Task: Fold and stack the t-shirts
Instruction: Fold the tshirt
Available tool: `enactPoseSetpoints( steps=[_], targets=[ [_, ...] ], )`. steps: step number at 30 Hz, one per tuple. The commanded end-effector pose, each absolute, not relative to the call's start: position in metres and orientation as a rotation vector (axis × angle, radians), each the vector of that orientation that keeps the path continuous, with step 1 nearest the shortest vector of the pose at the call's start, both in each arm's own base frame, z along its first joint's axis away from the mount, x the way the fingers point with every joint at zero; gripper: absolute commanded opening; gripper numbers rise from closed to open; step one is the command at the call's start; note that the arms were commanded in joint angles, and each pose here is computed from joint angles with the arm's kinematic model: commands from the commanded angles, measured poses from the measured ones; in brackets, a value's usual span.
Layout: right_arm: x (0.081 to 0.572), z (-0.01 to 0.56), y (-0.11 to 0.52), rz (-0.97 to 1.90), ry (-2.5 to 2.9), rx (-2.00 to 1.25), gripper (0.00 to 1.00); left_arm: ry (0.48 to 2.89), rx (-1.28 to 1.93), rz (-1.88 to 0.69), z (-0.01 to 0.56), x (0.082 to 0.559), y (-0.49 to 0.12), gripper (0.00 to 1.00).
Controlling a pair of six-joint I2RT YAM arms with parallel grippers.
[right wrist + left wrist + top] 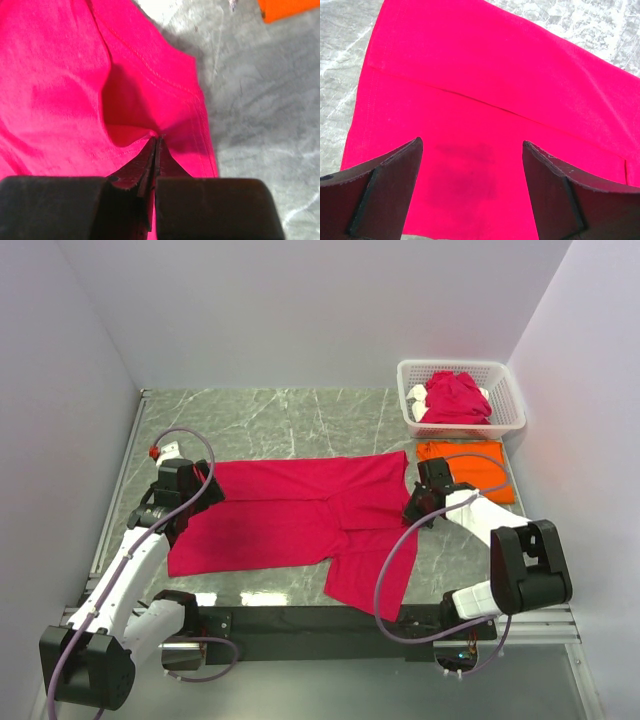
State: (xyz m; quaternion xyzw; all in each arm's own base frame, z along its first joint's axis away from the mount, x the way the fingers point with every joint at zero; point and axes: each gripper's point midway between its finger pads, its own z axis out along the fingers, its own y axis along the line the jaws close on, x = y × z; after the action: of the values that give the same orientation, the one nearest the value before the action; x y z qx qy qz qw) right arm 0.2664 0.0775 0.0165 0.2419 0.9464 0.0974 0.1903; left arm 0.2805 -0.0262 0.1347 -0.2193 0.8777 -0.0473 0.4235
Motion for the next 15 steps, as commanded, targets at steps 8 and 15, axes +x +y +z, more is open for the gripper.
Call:
enactPoseSetpoints(
  steps=[8, 15],
  targets=[
    [0.255, 0.043, 0.071, 0.245, 2.673, 0.659, 0.0, 2.17, -0.528, -0.139, 0.139, 0.285, -0.028, 0.86],
    [0.241, 0.031, 0.077, 0.283, 2.72, 0.682, 0.08, 2.174, -0.531, -0.136, 0.138, 0.285, -0.028, 0.86]
  ],
)
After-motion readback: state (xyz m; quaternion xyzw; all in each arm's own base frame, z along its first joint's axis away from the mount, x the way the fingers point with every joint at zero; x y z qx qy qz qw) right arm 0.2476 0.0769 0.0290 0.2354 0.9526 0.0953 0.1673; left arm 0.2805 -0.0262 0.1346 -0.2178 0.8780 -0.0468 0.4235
